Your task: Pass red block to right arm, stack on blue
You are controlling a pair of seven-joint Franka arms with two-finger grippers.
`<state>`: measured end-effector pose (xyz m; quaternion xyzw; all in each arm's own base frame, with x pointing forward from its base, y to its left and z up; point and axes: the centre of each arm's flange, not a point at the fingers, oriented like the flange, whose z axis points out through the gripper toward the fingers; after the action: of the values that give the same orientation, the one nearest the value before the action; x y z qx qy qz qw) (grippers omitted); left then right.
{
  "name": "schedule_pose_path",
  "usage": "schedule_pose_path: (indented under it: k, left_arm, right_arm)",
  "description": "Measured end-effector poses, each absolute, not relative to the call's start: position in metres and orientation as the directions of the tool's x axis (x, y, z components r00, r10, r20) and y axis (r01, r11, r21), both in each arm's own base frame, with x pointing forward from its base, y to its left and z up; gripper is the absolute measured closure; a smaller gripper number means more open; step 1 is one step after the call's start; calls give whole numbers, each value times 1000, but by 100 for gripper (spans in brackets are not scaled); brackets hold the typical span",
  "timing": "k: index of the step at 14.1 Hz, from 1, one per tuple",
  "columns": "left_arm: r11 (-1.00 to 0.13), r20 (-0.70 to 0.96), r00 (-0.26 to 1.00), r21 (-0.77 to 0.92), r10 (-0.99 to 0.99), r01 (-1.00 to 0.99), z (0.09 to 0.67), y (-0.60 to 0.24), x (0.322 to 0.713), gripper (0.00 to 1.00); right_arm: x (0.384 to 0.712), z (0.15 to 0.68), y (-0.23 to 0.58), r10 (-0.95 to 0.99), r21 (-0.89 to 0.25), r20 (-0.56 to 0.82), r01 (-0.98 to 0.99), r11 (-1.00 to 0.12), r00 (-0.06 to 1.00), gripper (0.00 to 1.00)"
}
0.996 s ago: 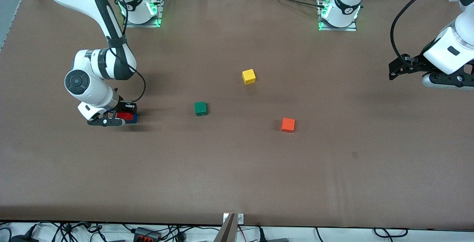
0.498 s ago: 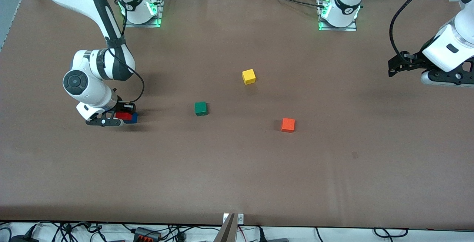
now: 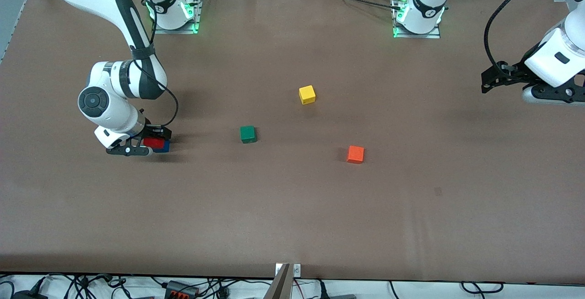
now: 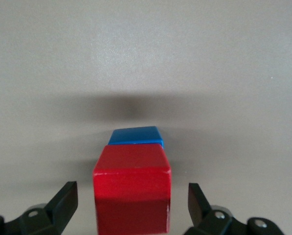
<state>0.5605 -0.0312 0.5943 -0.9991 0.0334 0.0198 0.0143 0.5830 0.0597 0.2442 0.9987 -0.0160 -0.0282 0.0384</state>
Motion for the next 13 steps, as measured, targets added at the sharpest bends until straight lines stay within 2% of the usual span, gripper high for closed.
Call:
schedule_pose_path:
  k: [4, 10, 13]
  left_arm:
    - [-997, -40, 997, -27, -66, -67, 594, -31, 561, 0]
    - [-997, -38, 997, -26, -67, -68, 596, -32, 560, 0]
    - [-997, -38, 997, -26, -67, -68, 596, -32, 560, 0]
  right_arm:
    - [604, 300, 68, -68, 71, -114, -60, -996, 991, 0]
    - [635, 458, 51, -83, 49, -71, -79, -996, 994, 0]
    - [639, 515, 34, -52, 46, -50, -50, -998, 997, 0]
